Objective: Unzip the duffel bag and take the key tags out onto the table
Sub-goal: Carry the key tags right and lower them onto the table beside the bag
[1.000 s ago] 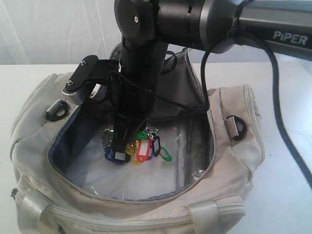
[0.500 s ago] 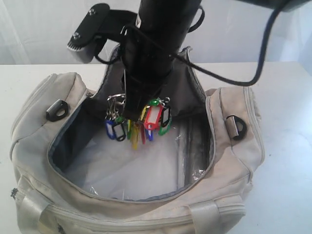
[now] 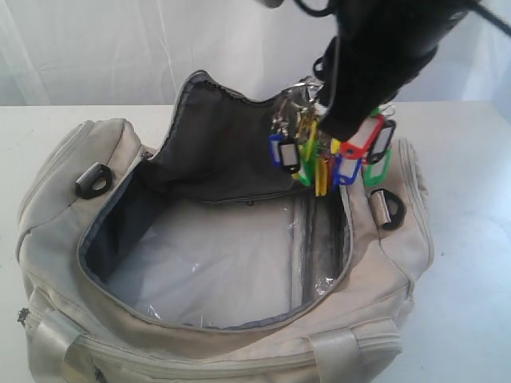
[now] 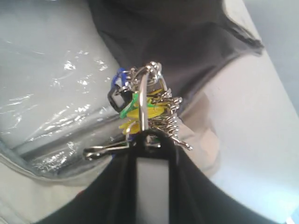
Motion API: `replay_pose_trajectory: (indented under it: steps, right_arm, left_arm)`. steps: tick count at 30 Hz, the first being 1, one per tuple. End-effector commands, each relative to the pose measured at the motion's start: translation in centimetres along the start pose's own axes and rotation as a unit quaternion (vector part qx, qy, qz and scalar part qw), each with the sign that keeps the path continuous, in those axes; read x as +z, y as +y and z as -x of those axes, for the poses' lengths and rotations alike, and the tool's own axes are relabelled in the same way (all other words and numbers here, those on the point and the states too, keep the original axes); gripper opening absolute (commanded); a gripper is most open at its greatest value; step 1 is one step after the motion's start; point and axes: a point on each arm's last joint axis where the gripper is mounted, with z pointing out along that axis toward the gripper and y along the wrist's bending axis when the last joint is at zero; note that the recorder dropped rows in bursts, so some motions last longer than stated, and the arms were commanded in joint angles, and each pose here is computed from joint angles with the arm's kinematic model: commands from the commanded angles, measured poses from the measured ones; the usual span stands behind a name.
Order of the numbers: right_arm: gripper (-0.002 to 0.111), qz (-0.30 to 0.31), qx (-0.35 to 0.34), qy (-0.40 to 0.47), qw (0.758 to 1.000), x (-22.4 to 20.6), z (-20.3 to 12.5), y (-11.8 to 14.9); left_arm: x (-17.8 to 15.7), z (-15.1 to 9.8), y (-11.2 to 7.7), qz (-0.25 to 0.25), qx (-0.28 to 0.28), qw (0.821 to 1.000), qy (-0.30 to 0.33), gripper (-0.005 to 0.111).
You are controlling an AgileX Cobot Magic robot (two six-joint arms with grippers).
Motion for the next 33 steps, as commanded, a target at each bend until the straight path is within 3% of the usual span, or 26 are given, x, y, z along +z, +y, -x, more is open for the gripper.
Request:
replay_pose_trajectory:
  steps: [1, 9, 12, 24, 33]
  right_arm:
    - [0.000, -0.066, 0.052, 0.002, 0.996, -3.2, -2.7, -1.4]
    - [0.000, -0.189, 0.128, 0.020, 0.973, -5.9, -6.5, -3.0]
    - [0.000, -0.206, 0.140, 0.031, 0.968, -5.9, -7.4, -3.2]
    - [0.000, -0.211, 0.208, 0.139, 0.945, -1.6, -11.6, -3.7]
    - [0.000, -0.123, 0.227, 0.201, 0.945, 6.5, -13.6, -2.3]
  left_arm:
    - [0.3, -0.3, -0.1, -0.001, 0.001, 1.000, -0.006, 0.000]
    - [0.5, -0.5, 0.0, 0.001, 0.000, 1.000, -0.010, 0.000]
    - [0.5, -0.5, 0.0, 0.001, 0.000, 1.000, -0.010, 0.000]
    - [0.5, -0.5, 0.0, 0.001, 0.000, 1.000, -0.010, 0.000]
    - [0.5, -0.5, 0.0, 0.001, 0.000, 1.000, -0.009, 0.000]
